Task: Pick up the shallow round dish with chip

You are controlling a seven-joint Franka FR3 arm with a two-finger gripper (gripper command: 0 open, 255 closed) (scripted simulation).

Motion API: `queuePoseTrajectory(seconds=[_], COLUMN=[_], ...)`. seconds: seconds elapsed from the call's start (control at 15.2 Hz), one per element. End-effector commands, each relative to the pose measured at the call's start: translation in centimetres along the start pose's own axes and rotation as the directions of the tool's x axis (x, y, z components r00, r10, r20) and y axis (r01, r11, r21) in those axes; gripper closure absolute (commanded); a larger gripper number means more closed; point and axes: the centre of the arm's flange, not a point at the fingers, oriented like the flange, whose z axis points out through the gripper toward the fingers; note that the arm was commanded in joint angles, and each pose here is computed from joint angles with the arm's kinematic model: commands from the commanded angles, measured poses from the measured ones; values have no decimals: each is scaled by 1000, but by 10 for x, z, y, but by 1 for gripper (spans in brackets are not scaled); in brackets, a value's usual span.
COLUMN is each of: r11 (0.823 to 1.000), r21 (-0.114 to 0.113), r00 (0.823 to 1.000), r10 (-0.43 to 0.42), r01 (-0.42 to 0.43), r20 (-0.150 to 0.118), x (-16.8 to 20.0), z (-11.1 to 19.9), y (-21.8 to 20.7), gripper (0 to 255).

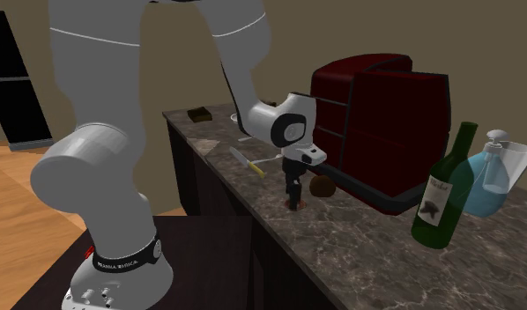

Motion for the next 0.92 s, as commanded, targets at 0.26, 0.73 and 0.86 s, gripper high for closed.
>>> queuePoseTrajectory(seconds=[0.26, 0.73, 0.86], r11=[1000, 1000, 1000], r21=[0, 0, 0], r00=[1000, 1000, 1000], r10=[0, 0, 0], r01=[0, 0, 0], r20=[0, 0, 0], x=[0, 0, 0], z=[8, 8, -2], y=[-1, 0, 0], gripper=[255, 255, 255])
